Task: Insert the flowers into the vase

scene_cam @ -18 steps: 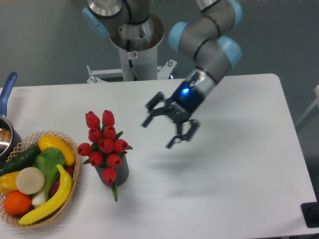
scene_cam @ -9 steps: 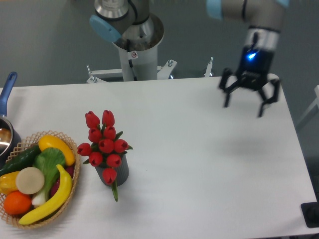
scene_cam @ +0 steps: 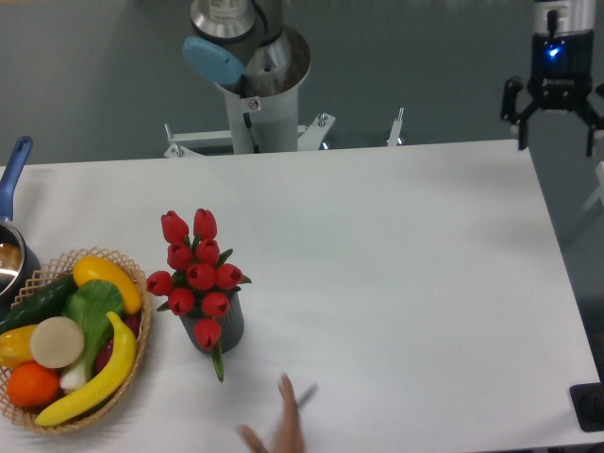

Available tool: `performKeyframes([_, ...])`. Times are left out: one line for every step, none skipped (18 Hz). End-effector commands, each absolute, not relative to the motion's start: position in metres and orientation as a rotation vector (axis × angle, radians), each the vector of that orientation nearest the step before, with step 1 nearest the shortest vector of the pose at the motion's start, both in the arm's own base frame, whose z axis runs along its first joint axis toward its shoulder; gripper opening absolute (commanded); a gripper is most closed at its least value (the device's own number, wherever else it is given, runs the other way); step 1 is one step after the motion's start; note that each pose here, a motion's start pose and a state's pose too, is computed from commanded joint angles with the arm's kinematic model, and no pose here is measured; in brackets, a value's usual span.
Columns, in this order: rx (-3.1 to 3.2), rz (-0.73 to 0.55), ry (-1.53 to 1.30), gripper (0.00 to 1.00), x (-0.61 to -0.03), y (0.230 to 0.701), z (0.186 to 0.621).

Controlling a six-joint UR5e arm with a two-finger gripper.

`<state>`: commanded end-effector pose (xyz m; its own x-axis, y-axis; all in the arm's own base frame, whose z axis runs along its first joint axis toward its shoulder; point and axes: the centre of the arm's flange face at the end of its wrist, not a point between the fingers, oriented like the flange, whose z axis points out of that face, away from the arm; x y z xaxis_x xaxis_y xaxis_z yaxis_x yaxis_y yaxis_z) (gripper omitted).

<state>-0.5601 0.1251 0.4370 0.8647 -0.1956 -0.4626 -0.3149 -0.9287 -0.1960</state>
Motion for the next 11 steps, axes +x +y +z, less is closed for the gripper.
performKeyframes([-2.779, 0.647, 0.416, 1.0, -0.561, 0.118, 0.44])
performKeyframes([-2.788, 0.639, 0.456, 1.0, -0.562, 0.109, 0.442])
performKeyframes([-2.807, 0.623, 0.531, 1.0, -0.561, 0.099, 0.444])
performKeyframes([-2.828, 0.589, 0.612, 1.0, -0.562, 0.087, 0.444])
performKeyframes([-2.848, 0.571, 0.682, 1.0, -0.562, 0.074, 0.447])
performKeyframes([-2.86, 0.555, 0.71, 1.0, -0.563, 0.063, 0.449])
performKeyframes([-2.864, 0.546, 0.71, 1.0, -0.564, 0.054, 0.451])
performKeyframes([-2.862, 0.531, 0.707, 1.0, -0.564, 0.053, 0.453])
performKeyframes([-2.863, 0.513, 0.697, 1.0, -0.564, 0.049, 0.454])
performKeyframes([-2.861, 0.502, 0.688, 1.0, -0.564, 0.046, 0.456])
performKeyframes([-2.859, 0.49, 0.684, 1.0, -0.564, 0.046, 0.456])
